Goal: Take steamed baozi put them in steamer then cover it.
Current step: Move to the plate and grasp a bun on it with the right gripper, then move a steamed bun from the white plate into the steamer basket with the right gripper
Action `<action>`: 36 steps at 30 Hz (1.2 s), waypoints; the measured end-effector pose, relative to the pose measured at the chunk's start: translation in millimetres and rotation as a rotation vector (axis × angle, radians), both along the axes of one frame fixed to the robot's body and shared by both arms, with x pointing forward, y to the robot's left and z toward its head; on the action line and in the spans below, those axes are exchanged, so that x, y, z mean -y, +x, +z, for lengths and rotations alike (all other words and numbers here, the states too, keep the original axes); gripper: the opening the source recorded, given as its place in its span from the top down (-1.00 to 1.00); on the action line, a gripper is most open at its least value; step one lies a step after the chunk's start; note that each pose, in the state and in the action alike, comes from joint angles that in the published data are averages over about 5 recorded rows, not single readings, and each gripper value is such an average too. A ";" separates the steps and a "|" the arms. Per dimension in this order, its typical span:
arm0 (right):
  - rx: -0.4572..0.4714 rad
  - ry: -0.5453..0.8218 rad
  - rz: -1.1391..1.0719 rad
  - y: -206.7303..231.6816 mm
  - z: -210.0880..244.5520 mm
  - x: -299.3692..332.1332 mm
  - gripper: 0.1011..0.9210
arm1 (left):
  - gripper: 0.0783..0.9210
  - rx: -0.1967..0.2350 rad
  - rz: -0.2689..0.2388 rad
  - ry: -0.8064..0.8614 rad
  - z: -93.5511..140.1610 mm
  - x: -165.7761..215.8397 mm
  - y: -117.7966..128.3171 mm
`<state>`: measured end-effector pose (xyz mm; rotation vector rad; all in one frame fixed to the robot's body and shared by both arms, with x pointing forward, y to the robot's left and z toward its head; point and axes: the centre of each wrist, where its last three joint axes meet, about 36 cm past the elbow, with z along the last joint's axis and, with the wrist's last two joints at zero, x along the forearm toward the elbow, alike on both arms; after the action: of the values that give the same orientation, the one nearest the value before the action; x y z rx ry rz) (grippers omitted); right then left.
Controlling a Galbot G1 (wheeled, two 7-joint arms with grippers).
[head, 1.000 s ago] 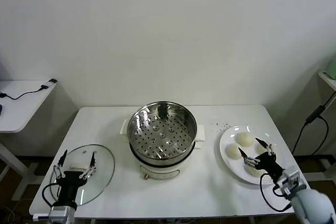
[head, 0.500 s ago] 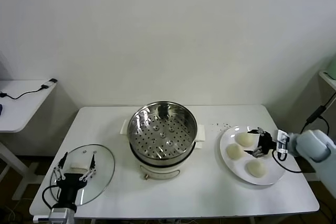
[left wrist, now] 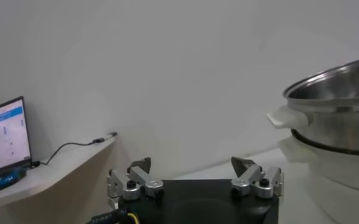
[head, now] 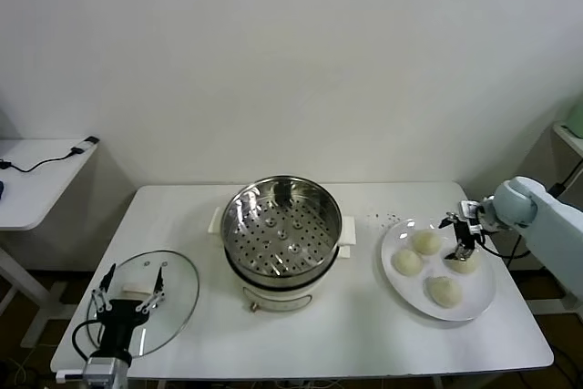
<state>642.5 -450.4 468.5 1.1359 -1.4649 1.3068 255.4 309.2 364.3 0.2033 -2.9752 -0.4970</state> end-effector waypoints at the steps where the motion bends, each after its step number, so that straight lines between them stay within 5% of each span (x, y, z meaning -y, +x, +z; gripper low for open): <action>1: -0.006 -0.006 0.005 4.2 -1.6 -2.2 -0.76 | -0.77 0.000 0.001 0.000 -0.1 -0.5 0.1; 20: -0.083 -0.061 0.059 49.8 -18.0 -30.4 -0.75 | -0.77 -0.020 0.011 0.000 -7.2 -4.6 1.5; 28: -0.111 -0.058 0.067 55.9 -16.8 -35.9 -0.39 | -0.77 -0.025 0.014 0.002 -8.3 -5.5 0.6; 36: -0.121 -0.046 0.078 58.9 -9.4 -37.5 -0.31 | -0.77 -0.027 0.019 0.006 -7.9 -7.2 -1.0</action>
<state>701.4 -413.0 459.2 1.2306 -1.3084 1.2950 254.3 316.4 356.4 0.2228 -2.9430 -0.5027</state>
